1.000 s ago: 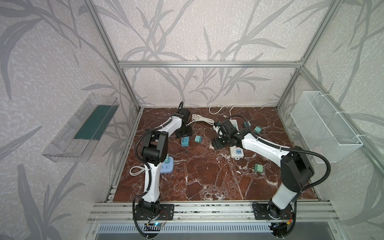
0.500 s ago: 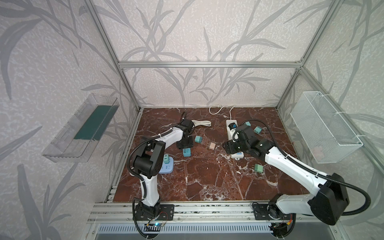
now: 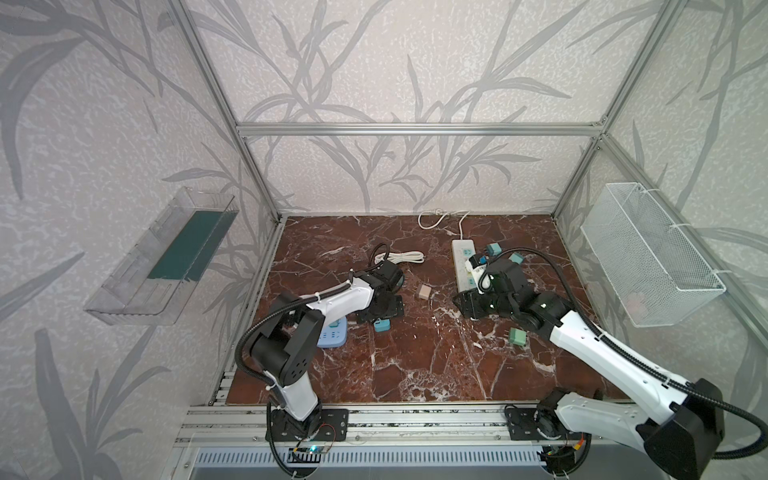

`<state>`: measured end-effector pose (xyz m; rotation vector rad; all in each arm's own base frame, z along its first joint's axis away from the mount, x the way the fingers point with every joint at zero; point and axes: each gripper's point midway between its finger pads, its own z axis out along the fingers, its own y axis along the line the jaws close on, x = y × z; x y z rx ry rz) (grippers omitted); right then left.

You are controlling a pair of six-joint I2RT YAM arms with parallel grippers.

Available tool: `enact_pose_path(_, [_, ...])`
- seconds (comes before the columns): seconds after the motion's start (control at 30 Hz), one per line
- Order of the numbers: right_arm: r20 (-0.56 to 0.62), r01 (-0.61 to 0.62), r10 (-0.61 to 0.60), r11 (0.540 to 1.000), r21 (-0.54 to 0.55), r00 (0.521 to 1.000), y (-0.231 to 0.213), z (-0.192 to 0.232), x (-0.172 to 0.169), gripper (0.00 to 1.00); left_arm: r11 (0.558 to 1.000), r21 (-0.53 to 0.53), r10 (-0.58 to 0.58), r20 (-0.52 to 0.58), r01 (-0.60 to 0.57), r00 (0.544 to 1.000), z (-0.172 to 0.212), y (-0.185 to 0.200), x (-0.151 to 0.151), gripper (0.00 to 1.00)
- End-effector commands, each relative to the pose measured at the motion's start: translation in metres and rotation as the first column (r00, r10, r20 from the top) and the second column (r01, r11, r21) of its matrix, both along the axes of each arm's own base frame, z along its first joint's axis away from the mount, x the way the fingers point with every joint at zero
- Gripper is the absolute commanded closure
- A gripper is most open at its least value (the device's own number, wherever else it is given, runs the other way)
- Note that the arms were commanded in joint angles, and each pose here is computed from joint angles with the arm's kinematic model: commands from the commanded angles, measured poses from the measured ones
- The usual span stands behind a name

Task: Insert the plug

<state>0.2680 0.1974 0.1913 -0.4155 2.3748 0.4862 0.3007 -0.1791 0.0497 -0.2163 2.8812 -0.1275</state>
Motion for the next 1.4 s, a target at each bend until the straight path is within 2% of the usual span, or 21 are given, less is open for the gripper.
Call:
enact_pose_path(0.0, [0.043,0.028,-0.028,1.0,-0.006,0.999,-0.017,0.019,-0.01,0.25,1.0,-0.005,-0.015,0.161,0.016,0.987,0.072,-0.001,0.021,0.01])
enact_pose_path(0.07, [0.056,0.034,-0.034,0.999,0.002,0.998,-0.02,0.019,-0.014,0.24,0.999,0.01,-0.035,0.239,0.034,0.97,0.092,-0.003,0.039,0.01])
enact_pose_path(0.13, [0.058,0.046,-0.045,0.999,-0.004,0.997,-0.022,0.017,-0.013,0.24,1.0,0.024,-0.01,0.279,0.004,0.96,0.103,-0.002,0.056,0.02])
enact_pose_path(0.23, [0.077,0.077,-0.075,0.997,-0.024,0.994,-0.025,0.015,-0.004,0.24,1.0,-0.003,0.025,0.246,-0.025,0.969,0.101,-0.008,0.08,0.08])
enact_pose_path(0.3, [0.1,0.093,-0.091,0.995,-0.024,0.991,-0.025,0.016,0.002,0.24,0.995,-0.003,0.095,0.195,-0.096,0.976,0.095,-0.008,0.089,0.08])
enact_pose_path(0.4, [0.137,0.12,-0.119,0.993,0.002,0.983,-0.026,0.018,0.012,0.24,0.992,0.001,0.121,0.135,-0.123,0.983,0.081,-0.017,0.102,0.08])
enact_pose_path(0.5, [0.16,0.138,-0.143,0.99,0.043,0.977,-0.024,0.02,0.025,0.24,0.98,0.023,0.195,0.115,-0.199,0.974,0.068,-0.017,0.11,0.01])
enact_pose_path(0.57, [0.168,0.142,-0.149,0.989,0.051,0.974,-0.022,0.02,0.034,0.24,0.966,0.016,0.256,0.097,-0.259,0.962,0.061,-0.017,0.111,0.01])
enact_pose_path(0.7, [0.152,0.161,-0.164,0.986,0.034,0.975,-0.026,0.011,0.049,0.24,0.917,-0.029,0.398,0.065,-0.397,0.915,0.055,-0.02,0.109,0.01])
enact_pose_path(0.87, [0.144,0.203,-0.207,0.978,0.042,0.968,-0.042,0.003,0.054,0.24,0.821,-0.092,0.566,-0.009,-0.564,0.825,0.045,-0.031,0.108,0.03])
enact_pose_path(1.17, [0.125,0.232,-0.242,0.969,0.087,0.962,-0.058,-0.003,0.045,0.24,0.669,-0.146,0.719,-0.121,-0.729,0.684,0.018,-0.065,0.113,0.17])
enact_pose_path(1.27, [0.128,0.228,-0.238,0.969,0.094,0.963,-0.059,-0.002,0.041,0.24,0.637,-0.183,0.746,-0.1,-0.749,0.659,0.02,-0.066,0.122,0.21])
enact_pose_path(1.37, [0.114,0.215,-0.227,0.971,0.108,0.967,-0.056,-0.005,0.039,0.24,0.61,-0.171,0.777,-0.062,-0.774,0.626,0.018,-0.059,0.128,0.24])
